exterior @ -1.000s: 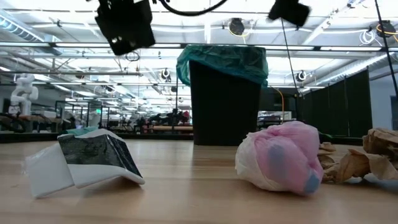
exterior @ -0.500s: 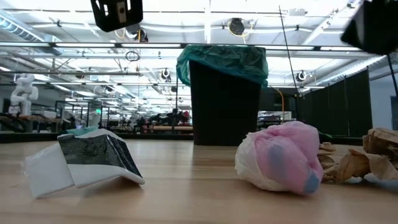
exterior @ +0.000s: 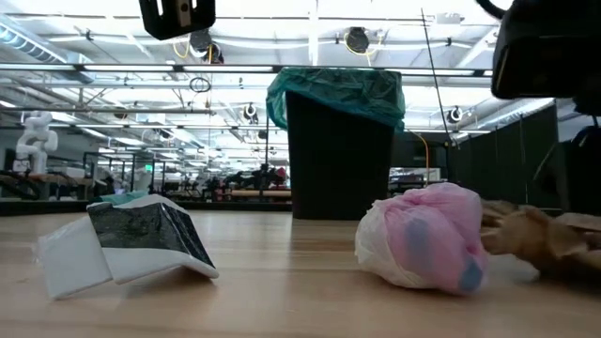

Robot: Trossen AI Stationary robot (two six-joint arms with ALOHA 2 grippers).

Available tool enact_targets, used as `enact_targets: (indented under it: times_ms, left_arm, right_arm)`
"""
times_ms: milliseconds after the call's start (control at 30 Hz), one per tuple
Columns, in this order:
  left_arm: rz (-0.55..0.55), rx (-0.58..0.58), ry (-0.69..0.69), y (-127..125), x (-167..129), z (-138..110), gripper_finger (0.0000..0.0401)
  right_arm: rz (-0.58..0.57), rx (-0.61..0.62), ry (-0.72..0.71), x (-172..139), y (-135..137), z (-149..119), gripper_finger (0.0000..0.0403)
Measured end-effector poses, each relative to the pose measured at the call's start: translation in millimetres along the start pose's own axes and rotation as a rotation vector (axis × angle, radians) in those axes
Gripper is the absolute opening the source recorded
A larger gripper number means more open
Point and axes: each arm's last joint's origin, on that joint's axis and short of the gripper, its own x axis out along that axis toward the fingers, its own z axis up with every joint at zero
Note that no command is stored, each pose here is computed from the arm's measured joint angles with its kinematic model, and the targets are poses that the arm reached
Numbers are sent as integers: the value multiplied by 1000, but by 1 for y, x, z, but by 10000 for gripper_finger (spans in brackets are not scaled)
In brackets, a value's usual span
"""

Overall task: Place trash/remove bag and relplace
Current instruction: Put the brown napkin into the blue trash bag inside the black trash bin

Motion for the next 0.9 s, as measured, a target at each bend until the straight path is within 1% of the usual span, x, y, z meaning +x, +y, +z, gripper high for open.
enact_targets:
  times_ms: [33, 100, 133, 200, 233, 333, 433, 533, 600, 667, 733, 833, 900]
  left_arm:
    - [0, 1, 2, 0, 0, -1, 189]
    - [1, 5, 7, -1, 0, -2, 189]
    - [3, 5, 8, -1, 0, -2, 189]
    - [15, 8, 12, 0, 0, -3, 189]
    - [26, 10, 15, 1, -1, -4, 189]
    - [55, 18, 31, 3, -1, -6, 189]
    - [91, 28, 65, 6, -1, -10, 189]
    - [100, 36, 82, 5, -2, -13, 189]
    - [94, 39, 88, 3, -3, -17, 189]
    - [87, 45, 96, 0, -4, -20, 189]
    - [92, 35, 97, -2, -5, -24, 189]
    - [103, 41, 79, -5, -6, -27, 189]
    - [116, 40, 66, -6, -7, -29, 189]
  right_arm:
    - [-2, -4, -7, -3, 1, 3, 131]
    - [5, -37, -27, -12, 3, 13, 53]
    - [28, -55, -52, -21, 8, 23, 27]
    - [63, -48, -118, -45, 19, 48, 15]
    - [54, -62, -147, -59, 21, 60, 13]
    - [-10, -160, -243, -105, 25, 102, 3]
    - [-91, -241, -365, -164, 21, 152, 2]
    - [-214, -301, -435, -206, 0, 198, 1]
    - [-288, -307, -482, -229, -19, 225, 1]
    - [-352, -286, -524, -247, -41, 247, 1]
    - [-376, -254, -515, -253, -68, 263, 1]
    - [-386, -200, -447, -248, -109, 283, 3]
    - [-356, -214, -404, -243, -129, 293, 13]
